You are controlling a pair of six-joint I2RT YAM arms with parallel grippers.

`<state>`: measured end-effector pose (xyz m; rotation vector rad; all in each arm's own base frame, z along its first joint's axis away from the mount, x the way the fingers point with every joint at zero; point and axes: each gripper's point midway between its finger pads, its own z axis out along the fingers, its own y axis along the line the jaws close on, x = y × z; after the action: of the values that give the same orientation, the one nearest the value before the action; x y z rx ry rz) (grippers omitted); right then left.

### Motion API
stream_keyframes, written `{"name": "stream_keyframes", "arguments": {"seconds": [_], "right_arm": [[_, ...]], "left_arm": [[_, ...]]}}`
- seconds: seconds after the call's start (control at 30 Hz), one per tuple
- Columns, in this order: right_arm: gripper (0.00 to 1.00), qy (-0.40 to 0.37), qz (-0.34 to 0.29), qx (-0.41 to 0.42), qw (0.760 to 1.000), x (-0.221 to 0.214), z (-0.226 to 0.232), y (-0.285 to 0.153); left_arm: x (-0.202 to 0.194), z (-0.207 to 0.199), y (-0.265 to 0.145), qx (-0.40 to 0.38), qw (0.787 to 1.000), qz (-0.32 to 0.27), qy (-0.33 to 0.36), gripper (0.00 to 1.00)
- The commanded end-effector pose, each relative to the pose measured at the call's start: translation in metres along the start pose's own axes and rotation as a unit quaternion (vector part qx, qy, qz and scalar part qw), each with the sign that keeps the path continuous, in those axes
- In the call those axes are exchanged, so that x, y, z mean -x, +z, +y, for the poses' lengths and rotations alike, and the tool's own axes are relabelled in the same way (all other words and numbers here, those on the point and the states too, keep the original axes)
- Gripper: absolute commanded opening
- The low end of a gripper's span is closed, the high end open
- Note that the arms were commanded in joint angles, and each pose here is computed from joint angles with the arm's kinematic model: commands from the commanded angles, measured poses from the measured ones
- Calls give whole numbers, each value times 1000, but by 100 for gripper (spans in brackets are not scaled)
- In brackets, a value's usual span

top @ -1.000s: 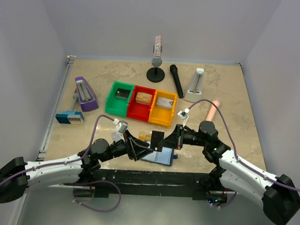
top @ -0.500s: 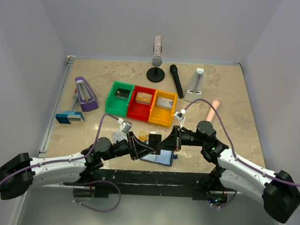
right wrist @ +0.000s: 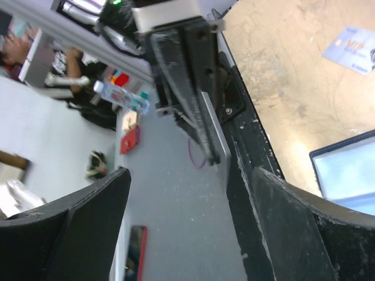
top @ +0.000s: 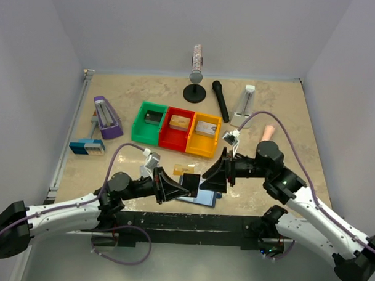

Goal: Take the credit cards out of the card holder
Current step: Place the credit card at the center of the board.

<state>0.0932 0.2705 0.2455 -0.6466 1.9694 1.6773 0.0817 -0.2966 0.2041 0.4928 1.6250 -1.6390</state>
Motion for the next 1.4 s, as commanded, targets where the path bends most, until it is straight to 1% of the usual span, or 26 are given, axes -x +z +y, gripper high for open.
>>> {"name": "stream_keyframes", "arguments": {"seconds": [0.0,0.1,0.17,0.2,0.33,0.43,0.57,0.67,0.93,1.0,1.03,1.1,1.2,1.3,1.37], "right_arm": [[90,-65,69,-24,995,-10,27,-29],[89,-82,94,-40,991,-11,32,-39],[84,-86,103,-52,990,-10,31,-41],[84,-89,105,-49,989,-10,33,-41],[82,-84,116,-31,989,-15,37,-40],[80,-75,124,-27,989,-19,34,-36],[75,-70,137,-20,988,-27,32,-27],[69,-68,144,-14,987,-30,33,-21],[56,-58,151,-16,987,-34,27,-10],[51,-51,150,-21,987,-35,23,-7],[46,-49,148,-22,987,-35,21,-5],[40,-47,146,-22,988,-35,20,-3],[34,-47,144,-18,988,-35,21,-2],[32,-46,147,-14,988,-36,22,-2],[28,-45,149,-13,988,-37,22,-2]], "left_arm": [[-13,-26,-11,-50,995,85,29,0],[-25,-44,-18,-88,984,151,26,0],[-34,-56,-23,-118,973,196,15,0],[-38,-58,-25,-123,969,213,10,0],[-40,-59,-25,-113,958,263,19,0],[-40,-59,-23,-108,953,283,26,0],[-37,-60,-15,-112,950,291,28,0],[-36,-60,-9,-115,948,295,25,0],[-31,-61,-4,-116,949,291,34,0],[-31,-61,-4,-115,949,291,33,0],[-30,-61,-4,-115,950,290,34,0],[-30,-61,-4,-114,950,289,35,0],[-29,-61,-3,-114,951,286,39,0],[-30,-61,-4,-114,950,287,38,0],[-29,-60,-3,-113,951,286,39,0]]}}
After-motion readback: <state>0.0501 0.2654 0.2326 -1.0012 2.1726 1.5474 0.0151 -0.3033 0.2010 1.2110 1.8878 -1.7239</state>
